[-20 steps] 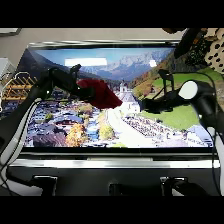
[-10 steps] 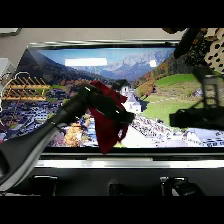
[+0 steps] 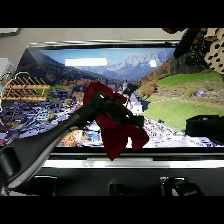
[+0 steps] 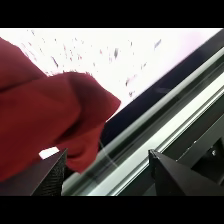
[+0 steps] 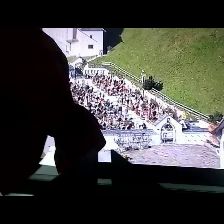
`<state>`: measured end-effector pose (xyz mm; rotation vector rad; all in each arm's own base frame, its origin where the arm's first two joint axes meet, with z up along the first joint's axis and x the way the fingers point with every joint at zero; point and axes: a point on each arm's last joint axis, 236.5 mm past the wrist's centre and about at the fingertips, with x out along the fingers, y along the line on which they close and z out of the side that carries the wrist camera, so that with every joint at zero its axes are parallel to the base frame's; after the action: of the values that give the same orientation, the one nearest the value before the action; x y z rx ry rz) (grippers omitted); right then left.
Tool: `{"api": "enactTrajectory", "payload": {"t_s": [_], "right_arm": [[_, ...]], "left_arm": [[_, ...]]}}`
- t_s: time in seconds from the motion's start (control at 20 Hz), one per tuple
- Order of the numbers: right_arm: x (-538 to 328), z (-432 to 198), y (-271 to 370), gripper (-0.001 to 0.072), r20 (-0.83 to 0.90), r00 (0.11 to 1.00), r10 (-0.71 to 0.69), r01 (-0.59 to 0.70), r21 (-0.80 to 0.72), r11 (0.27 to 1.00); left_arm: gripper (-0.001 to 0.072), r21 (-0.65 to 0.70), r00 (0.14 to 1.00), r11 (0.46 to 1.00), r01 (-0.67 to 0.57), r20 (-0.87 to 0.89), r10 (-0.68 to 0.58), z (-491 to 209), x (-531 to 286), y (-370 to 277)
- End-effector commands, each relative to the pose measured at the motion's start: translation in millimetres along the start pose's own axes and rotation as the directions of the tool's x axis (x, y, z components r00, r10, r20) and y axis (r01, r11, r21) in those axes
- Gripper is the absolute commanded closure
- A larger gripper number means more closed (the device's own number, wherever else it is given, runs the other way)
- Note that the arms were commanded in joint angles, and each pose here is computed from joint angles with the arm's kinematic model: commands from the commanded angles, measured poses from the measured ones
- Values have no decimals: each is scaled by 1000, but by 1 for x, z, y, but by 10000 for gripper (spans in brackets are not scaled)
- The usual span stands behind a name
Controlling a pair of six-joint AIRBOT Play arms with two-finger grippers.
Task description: Fold the clothes and pants, and hang the long-sleeved shirts on hangers.
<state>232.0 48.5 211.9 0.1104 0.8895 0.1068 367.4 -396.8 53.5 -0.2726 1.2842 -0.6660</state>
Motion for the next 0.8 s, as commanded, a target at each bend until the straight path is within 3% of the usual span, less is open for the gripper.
{"api": "enactTrajectory", "payload": {"t_s": [0.0,0.1,0.2,0.35,0.4,0.5,0.55,0.65,0.75], "right_arm": [[3,29,11,555,109,993,46,-75,286,955],[24,34,11,515,70,997,37,-65,470,880],[54,35,31,486,-10,991,132,-104,556,825],[81,67,75,404,-6,863,505,-398,606,688],[86,78,68,386,16,825,565,-463,591,660],[108,63,25,343,-60,830,554,-443,531,722],[121,39,0,297,-159,842,515,-379,503,776],[143,-9,-33,286,-323,835,446,-280,448,849],[168,-37,-34,287,-353,809,470,-271,486,831]], "left_arm": [[122,8,995,998,-56,88,55,28,-76,34],[123,-46,981,991,-123,147,128,41,-129,73],[123,-113,966,979,-169,176,187,44,-171,108],[123,-208,952,957,-201,191,241,42,-211,148],[123,-235,948,950,-207,193,255,42,-219,160],[123,-276,941,937,-216,196,275,43,-228,178],[123,-289,936,932,-221,204,285,44,-233,184],[123,-308,926,920,-242,211,314,45,-239,197],[123,-316,911,906,-281,209,356,44,-244,209]]}}
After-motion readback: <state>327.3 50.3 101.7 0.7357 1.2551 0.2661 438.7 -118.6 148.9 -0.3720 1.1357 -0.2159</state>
